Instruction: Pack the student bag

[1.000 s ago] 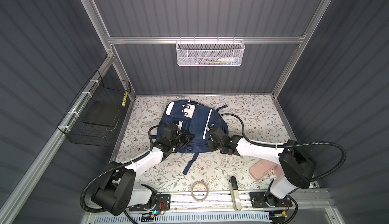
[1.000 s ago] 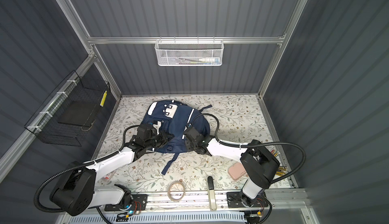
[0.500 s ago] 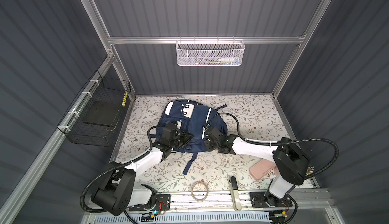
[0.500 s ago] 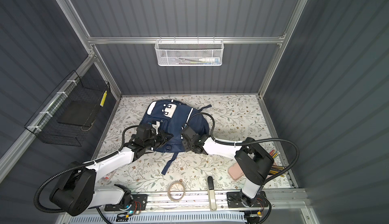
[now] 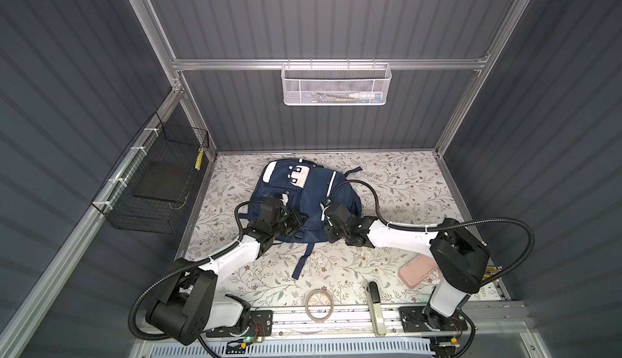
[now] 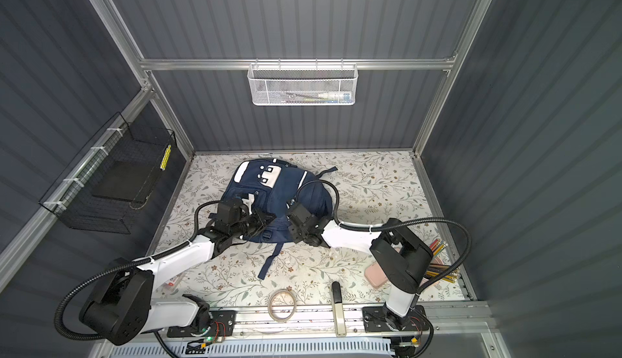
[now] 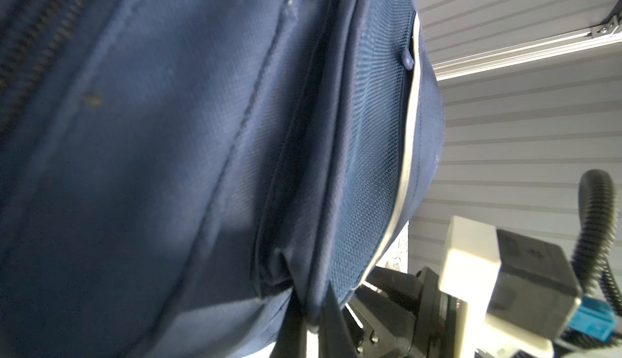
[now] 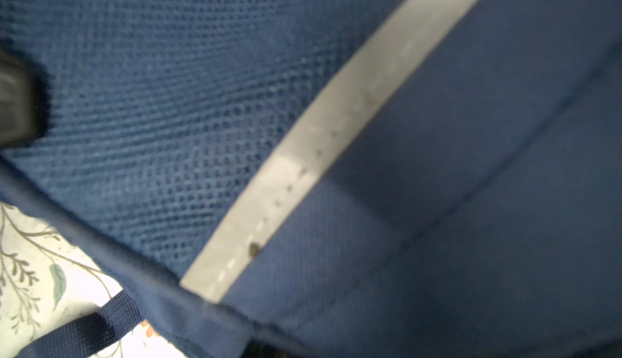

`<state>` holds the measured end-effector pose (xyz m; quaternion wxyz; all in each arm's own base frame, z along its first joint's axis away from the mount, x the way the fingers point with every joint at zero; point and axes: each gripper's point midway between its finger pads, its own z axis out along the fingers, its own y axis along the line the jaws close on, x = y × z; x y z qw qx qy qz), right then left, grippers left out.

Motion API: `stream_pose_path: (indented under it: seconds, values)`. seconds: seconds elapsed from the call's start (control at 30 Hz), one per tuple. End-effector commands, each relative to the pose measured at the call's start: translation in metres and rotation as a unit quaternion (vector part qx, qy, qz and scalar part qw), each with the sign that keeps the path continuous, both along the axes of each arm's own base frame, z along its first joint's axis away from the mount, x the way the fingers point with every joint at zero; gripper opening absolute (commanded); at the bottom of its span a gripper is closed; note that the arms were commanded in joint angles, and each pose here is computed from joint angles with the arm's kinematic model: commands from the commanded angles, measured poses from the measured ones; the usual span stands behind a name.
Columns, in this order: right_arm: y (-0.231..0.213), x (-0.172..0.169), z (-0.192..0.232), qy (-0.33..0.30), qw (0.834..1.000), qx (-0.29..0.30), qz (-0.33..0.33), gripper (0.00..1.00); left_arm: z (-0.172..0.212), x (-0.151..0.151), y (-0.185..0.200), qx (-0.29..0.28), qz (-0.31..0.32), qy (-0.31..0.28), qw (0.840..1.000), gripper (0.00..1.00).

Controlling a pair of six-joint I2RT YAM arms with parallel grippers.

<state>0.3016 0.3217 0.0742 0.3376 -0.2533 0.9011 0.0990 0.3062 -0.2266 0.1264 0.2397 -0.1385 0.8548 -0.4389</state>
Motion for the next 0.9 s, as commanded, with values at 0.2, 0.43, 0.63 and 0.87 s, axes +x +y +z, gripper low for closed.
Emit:
stream_pose_path:
  seconds: [0.2, 0.43, 0.63, 0.87]
  values:
    - [-0.022, 0.013, 0.027, -0.034, 0.998, 0.033, -0.033, 0.00, 0.004, -0.013, 0.010, 0.056, -0.013, 0.001, 0.998, 0.00]
    - [-0.080, 0.031, 0.028, -0.020, 0.991, 0.079, -0.105, 0.00, -0.001, -0.012, 0.013, 0.064, -0.011, 0.008, 0.998, 0.00]
    - [-0.080, 0.035, 0.043, -0.026, 0.992, 0.081, -0.092, 0.00, -0.002, -0.010, 0.010, 0.054, -0.013, 0.008, 0.998, 0.00]
    - [-0.043, 0.017, 0.034, -0.027, 0.993, 0.108, -0.039, 0.00, -0.001, -0.009, -0.012, -0.012, -0.040, 0.017, 0.999, 0.00]
